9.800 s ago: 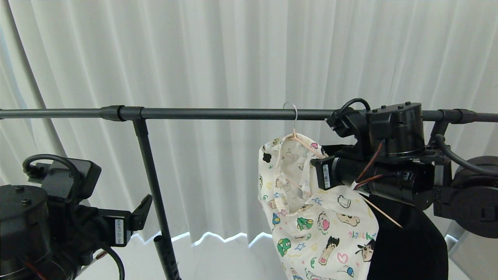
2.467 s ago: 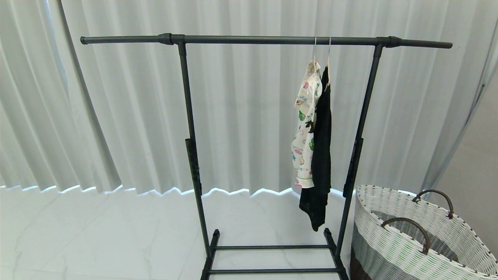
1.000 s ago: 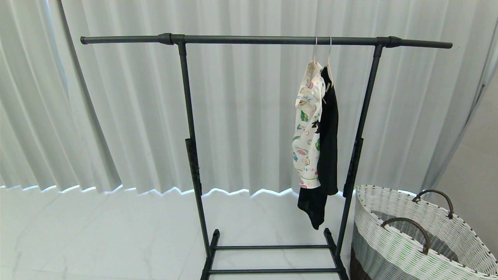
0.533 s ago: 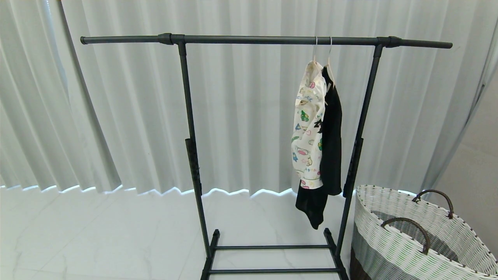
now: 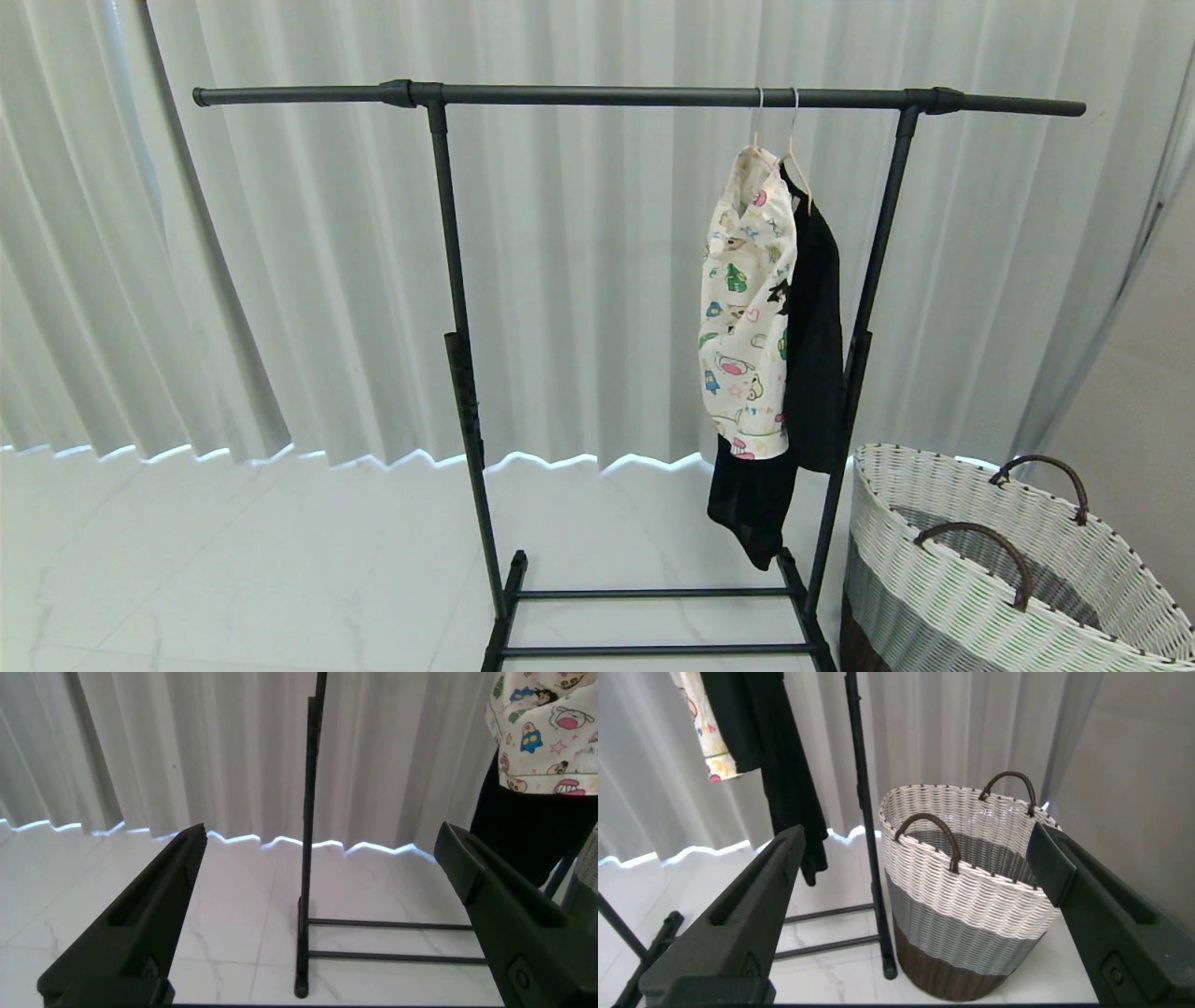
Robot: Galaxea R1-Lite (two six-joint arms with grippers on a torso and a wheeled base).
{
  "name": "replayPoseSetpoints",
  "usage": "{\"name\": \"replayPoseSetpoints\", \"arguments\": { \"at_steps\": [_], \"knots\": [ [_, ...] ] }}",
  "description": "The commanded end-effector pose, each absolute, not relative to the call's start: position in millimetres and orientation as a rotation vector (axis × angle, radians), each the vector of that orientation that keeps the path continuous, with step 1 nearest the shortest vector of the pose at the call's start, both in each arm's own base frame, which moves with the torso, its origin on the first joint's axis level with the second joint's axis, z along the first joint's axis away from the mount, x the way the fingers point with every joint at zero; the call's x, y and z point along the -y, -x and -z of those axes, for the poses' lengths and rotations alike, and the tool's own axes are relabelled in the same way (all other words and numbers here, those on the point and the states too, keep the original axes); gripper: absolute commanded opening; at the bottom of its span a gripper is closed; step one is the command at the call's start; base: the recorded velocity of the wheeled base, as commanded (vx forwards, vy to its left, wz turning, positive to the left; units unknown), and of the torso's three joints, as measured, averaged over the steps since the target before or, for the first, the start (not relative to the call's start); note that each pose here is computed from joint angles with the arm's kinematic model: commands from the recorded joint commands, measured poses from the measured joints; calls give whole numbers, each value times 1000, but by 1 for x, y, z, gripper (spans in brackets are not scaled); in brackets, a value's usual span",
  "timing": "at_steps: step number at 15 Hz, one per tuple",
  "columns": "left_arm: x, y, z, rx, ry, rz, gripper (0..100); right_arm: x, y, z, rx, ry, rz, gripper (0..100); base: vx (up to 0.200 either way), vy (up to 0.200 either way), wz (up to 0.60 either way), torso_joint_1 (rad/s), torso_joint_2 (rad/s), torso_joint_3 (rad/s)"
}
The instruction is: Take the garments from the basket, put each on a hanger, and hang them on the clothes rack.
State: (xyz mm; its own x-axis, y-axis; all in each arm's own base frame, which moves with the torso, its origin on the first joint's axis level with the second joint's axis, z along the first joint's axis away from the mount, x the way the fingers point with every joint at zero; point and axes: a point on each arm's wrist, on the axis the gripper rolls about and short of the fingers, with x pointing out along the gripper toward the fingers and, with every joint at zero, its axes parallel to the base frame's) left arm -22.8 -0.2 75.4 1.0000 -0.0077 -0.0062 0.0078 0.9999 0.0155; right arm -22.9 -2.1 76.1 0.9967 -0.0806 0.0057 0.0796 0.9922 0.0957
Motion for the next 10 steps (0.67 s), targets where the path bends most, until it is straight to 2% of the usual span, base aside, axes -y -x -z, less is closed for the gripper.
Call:
{"name": "replayPoseSetpoints", "arguments": {
  "at_steps": [1, 10],
  "knots": [
    [0, 23, -75, -5, -15, 8, 100, 2, 23, -76, 10, -95, 79, 100, 0, 0, 0, 0, 0, 0],
    [0, 23, -75, -5, -15, 8, 100, 2, 23, -76, 10, -95, 79, 100, 0, 0, 0, 0, 0, 0]
  ]
}}
